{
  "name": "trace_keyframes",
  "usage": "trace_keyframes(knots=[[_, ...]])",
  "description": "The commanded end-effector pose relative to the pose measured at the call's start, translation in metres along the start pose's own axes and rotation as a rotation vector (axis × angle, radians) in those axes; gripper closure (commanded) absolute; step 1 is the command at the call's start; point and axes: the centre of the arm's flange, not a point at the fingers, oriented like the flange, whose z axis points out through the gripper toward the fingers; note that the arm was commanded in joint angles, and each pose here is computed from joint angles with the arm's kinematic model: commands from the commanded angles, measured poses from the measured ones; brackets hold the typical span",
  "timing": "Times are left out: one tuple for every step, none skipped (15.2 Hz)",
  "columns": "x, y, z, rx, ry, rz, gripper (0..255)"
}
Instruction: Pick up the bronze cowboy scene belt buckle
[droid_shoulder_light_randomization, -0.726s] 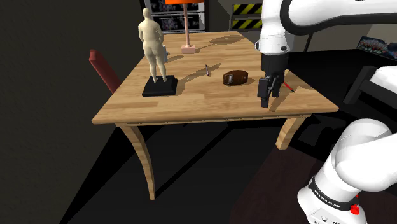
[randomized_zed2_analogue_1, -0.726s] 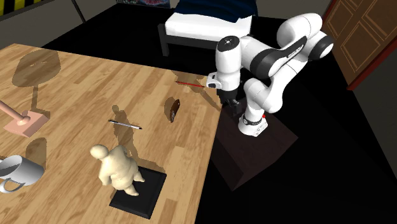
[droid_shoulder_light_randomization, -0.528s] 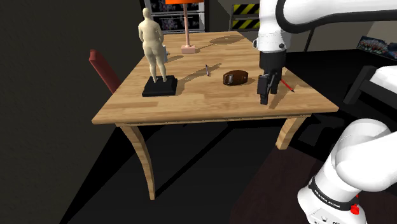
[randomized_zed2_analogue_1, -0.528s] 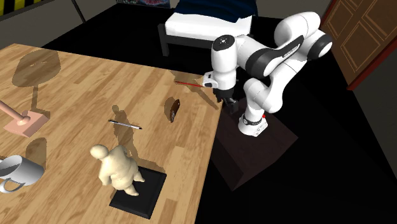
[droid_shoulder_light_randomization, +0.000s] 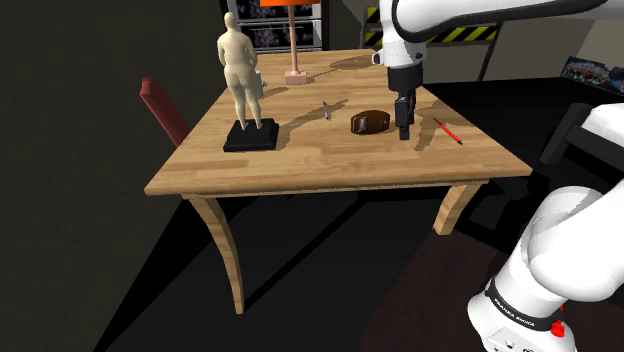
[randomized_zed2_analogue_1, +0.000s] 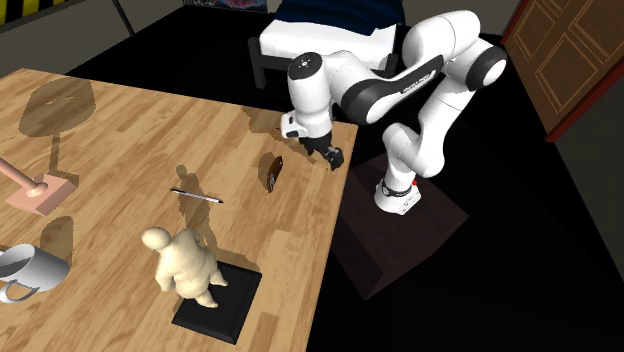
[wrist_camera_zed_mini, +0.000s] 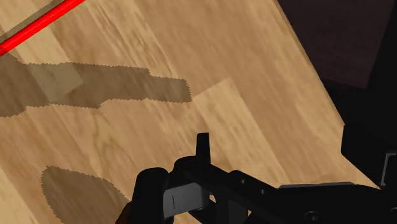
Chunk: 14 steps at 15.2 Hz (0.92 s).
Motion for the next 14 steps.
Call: trace_keyframes(knots=[[0.018,0.018,-0.006,-0.024,-0.016,-0.072,0],[0.028,0.026,-0.009,-0.035,-0.023,-0.105,0],[0.037,0.034,-0.012,-0.047,-0.030,-0.139,0],[0.047,0.041,-0.015,-0.058,-0.038,-0.172,0],[0.057,0.048,-0.018,-0.069,-0.045,-0.206,0],[0.067,0.055,-0.021,-0.081,-0.052,-0.240,0],[0.078,0.061,-0.024,-0.092,-0.060,-0.273,0],[0.088,0.066,-0.027,-0.103,-0.067,-0.307,0],[0.099,0.072,-0.030,-0.115,-0.074,-0.340,0],[0.111,0.077,-0.033,-0.126,-0.081,-0.374,0],[0.121,0.081,-0.036,-0.137,-0.088,-0.405,0],[0.122,0.081,-0.031,-0.137,-0.088,-0.405,0],[0.123,0.081,-0.026,-0.137,-0.088,-0.405,0],[0.124,0.081,-0.020,-0.137,-0.088,-0.405,0]])
